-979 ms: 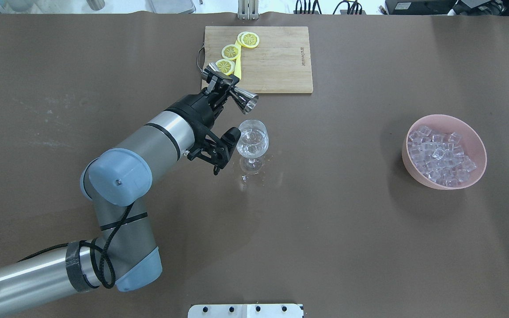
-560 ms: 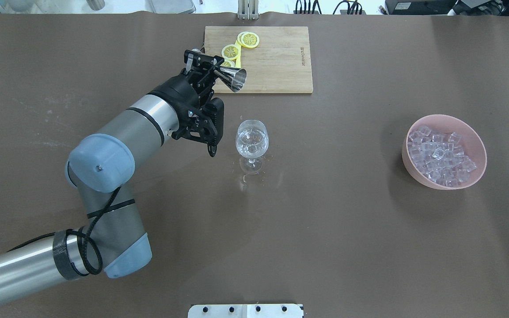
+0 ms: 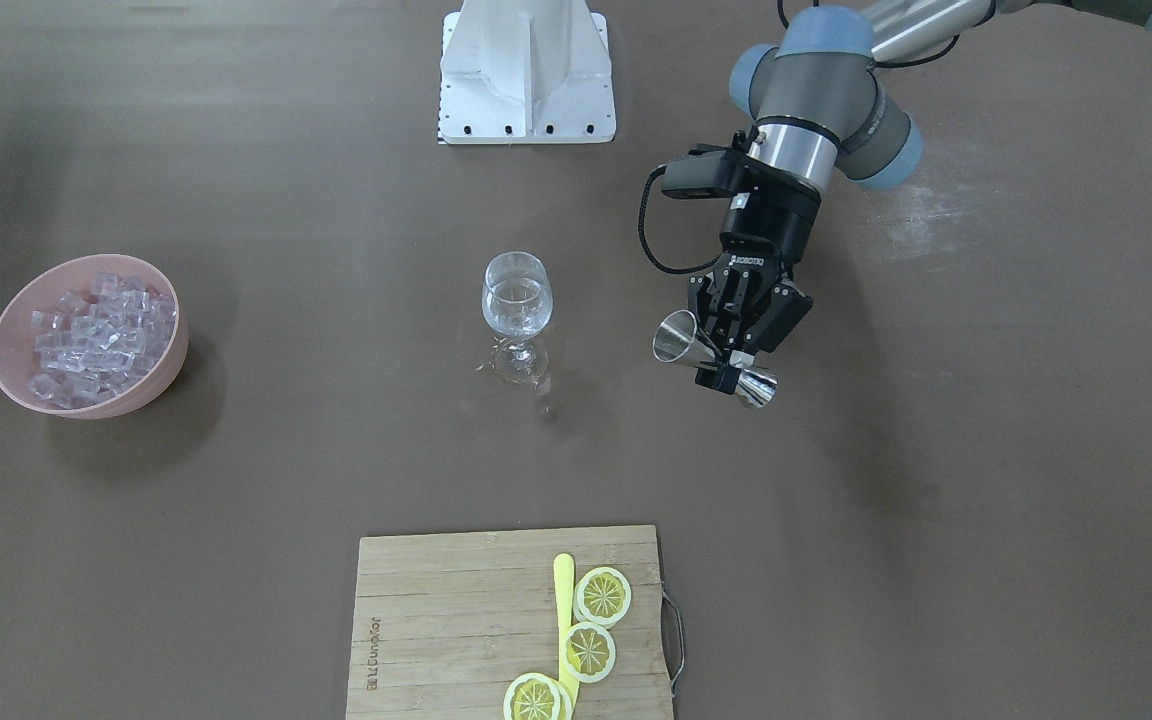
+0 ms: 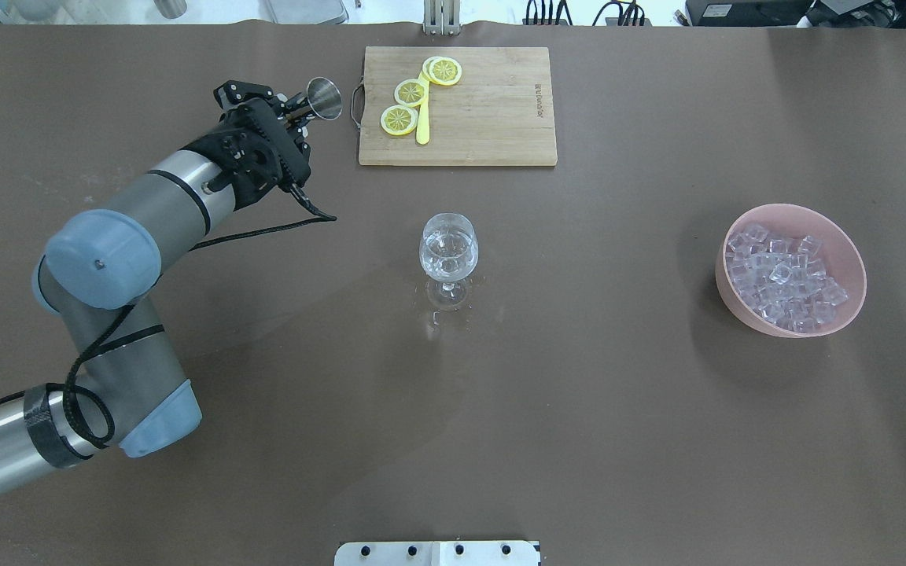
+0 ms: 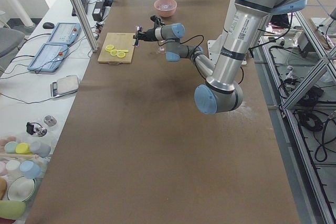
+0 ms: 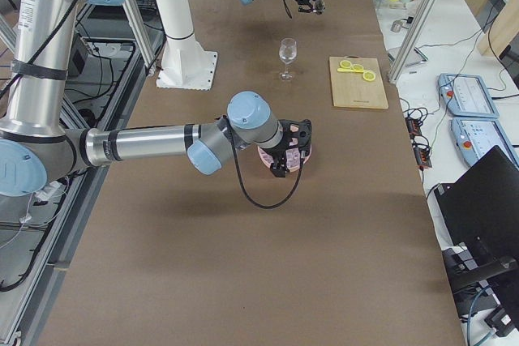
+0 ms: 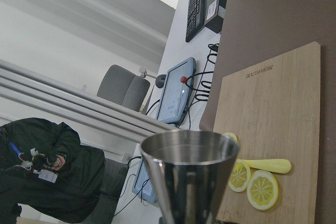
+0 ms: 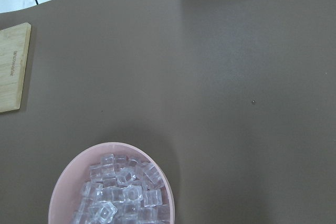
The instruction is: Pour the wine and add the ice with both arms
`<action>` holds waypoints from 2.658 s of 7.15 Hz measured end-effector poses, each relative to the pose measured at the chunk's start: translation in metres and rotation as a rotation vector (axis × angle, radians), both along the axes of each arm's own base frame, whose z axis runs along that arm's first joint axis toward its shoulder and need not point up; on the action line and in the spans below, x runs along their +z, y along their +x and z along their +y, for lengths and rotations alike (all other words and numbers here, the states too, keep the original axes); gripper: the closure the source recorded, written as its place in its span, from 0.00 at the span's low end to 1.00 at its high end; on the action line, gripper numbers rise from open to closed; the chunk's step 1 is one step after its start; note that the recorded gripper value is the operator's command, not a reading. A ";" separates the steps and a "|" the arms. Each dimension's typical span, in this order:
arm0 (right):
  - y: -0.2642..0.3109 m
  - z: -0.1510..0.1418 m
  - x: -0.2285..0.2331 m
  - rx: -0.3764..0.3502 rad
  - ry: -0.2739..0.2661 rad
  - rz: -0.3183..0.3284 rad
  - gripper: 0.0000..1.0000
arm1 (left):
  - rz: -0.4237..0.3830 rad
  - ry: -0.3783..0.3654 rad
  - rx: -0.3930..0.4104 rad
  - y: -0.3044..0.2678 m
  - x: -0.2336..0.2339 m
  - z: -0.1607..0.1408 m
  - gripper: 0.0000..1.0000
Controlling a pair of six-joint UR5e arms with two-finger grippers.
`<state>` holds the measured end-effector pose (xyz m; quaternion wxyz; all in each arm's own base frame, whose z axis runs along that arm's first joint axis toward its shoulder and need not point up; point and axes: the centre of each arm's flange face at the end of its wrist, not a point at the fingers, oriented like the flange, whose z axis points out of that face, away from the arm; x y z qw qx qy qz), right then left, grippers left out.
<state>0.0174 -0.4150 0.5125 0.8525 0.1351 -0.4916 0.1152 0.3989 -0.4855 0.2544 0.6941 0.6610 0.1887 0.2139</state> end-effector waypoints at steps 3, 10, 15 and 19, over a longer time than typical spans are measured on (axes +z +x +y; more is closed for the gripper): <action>-0.033 -0.022 -0.017 -0.006 -0.021 0.010 0.00 | 0.305 -0.293 -0.024 -0.052 0.063 -0.052 1.00; -0.080 -0.032 -0.042 -0.054 0.002 0.012 0.01 | 0.733 -0.687 -0.183 -0.219 0.326 -0.086 1.00; -0.105 -0.031 -0.049 -0.099 0.023 0.016 0.00 | 0.762 -0.571 -0.358 -0.211 0.364 -0.074 1.00; -0.107 -0.031 -0.048 -0.102 0.020 0.018 0.00 | 0.680 -0.650 -0.379 -0.187 0.375 -0.080 1.00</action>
